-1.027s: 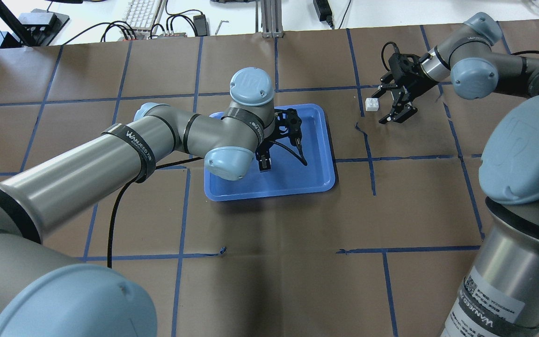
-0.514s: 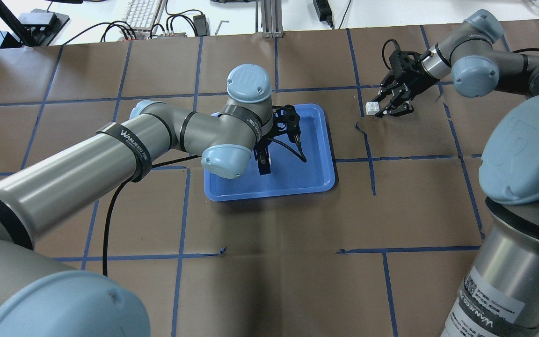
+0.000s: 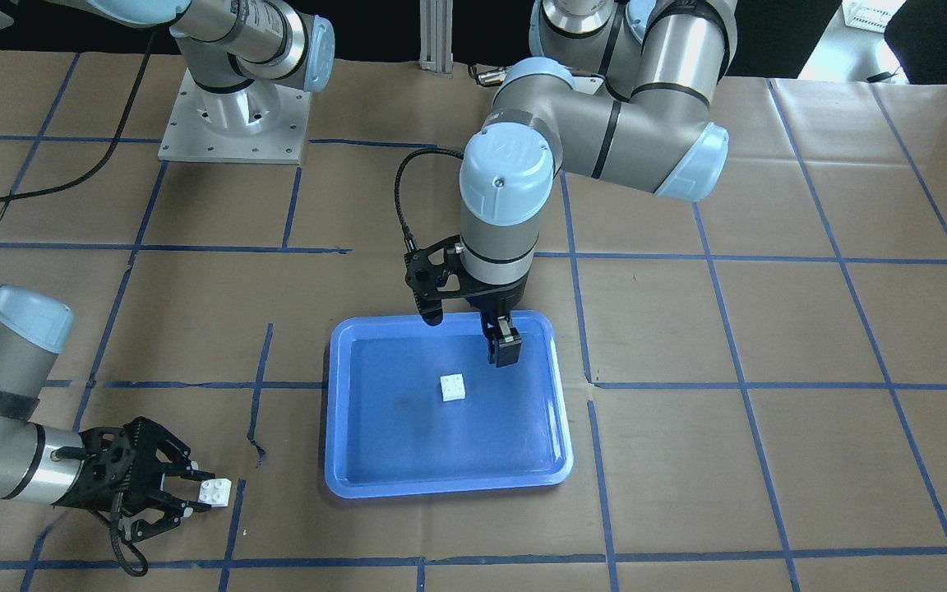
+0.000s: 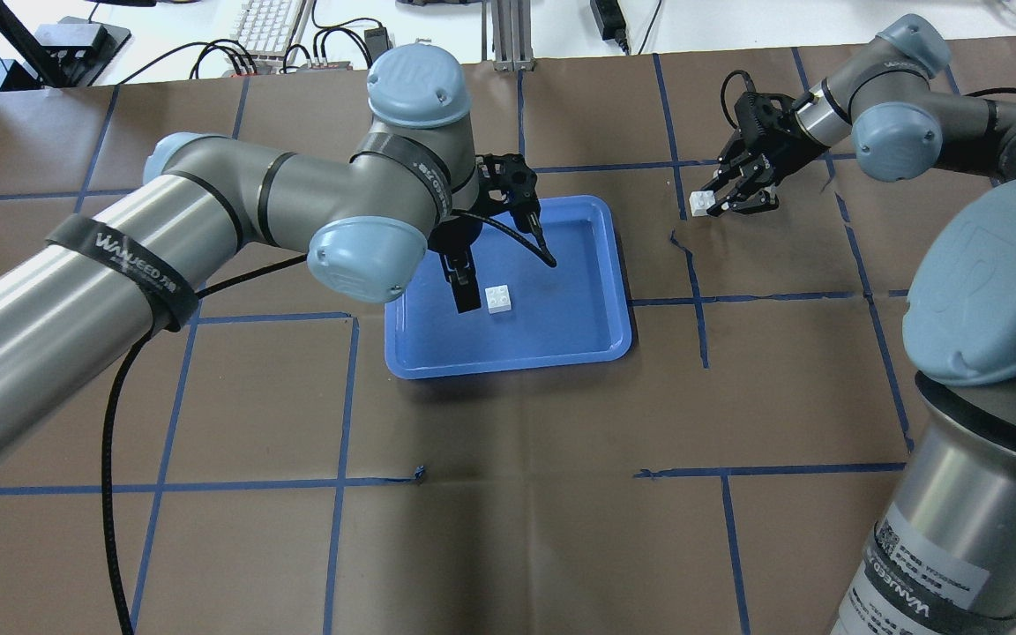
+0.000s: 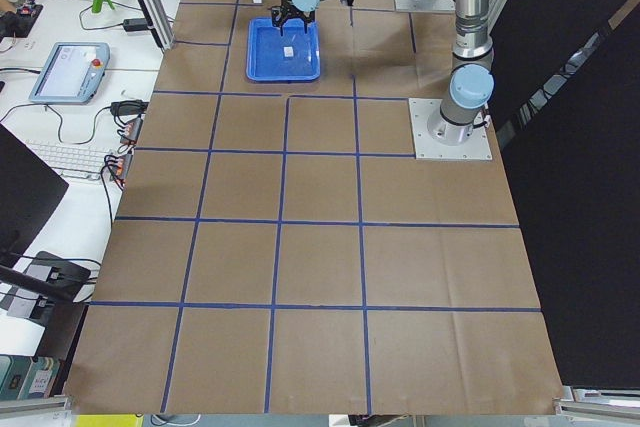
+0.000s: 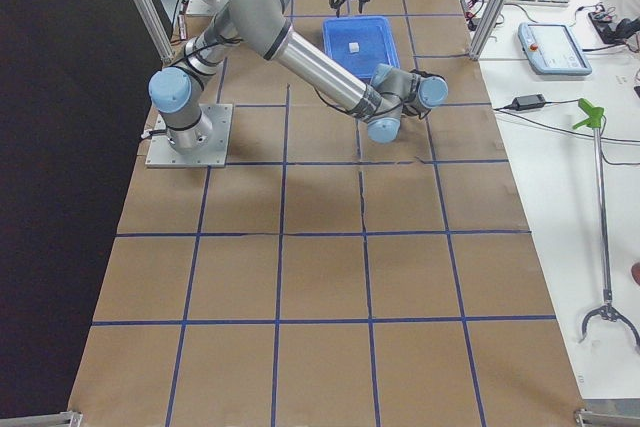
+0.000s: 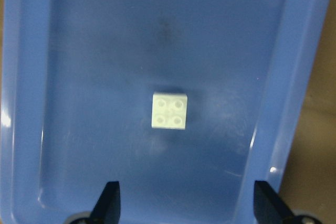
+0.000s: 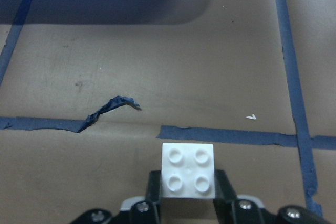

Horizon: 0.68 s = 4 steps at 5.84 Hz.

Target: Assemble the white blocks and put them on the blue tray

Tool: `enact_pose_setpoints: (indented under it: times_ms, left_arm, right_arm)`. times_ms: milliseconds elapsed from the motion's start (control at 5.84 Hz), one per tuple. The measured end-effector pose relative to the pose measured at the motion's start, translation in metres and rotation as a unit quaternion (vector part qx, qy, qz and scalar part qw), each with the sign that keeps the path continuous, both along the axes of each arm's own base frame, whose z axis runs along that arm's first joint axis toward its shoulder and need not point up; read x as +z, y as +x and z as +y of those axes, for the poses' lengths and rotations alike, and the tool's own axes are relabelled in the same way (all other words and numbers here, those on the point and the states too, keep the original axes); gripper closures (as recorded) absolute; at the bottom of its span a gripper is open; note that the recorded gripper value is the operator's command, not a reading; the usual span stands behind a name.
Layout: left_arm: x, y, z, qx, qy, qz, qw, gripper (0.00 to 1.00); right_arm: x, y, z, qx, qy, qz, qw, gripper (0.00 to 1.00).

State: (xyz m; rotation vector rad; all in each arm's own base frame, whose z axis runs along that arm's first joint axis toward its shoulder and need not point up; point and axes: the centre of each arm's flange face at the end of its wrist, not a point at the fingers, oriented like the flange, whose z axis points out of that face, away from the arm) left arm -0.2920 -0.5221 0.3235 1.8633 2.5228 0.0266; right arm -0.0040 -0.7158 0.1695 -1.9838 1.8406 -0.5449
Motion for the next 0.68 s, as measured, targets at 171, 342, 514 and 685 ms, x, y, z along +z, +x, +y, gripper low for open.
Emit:
enact_pose_setpoints:
  times_ms: [171, 342, 514, 685]
  left_arm:
    - [0.041, 0.019, 0.017, 0.034, 0.006, 0.006, 0.9994, 0.0]
    - [0.07, 0.032, 0.029, 0.057, 0.001, 0.01, 0.9983, 0.0]
    - [0.091, 0.039, 0.037, 0.097, -0.009, 0.013, 0.9952, 0.0]
    - [0.108, 0.047, 0.042, 0.164, -0.011, 0.013, 0.9863, 0.0]
  right_arm:
    - [0.018, -0.001, -0.002, -0.006, -0.01, 0.005, 0.9999, 0.71]
    - [0.047, -0.001, -0.001, -0.009, -0.025, 0.011, 0.9996, 0.72]
    - [0.076, 0.003, 0.004, -0.009, -0.038, 0.015, 0.9991, 0.72]
    - [0.095, 0.014, 0.015, -0.004, -0.042, 0.015, 0.999, 0.73]
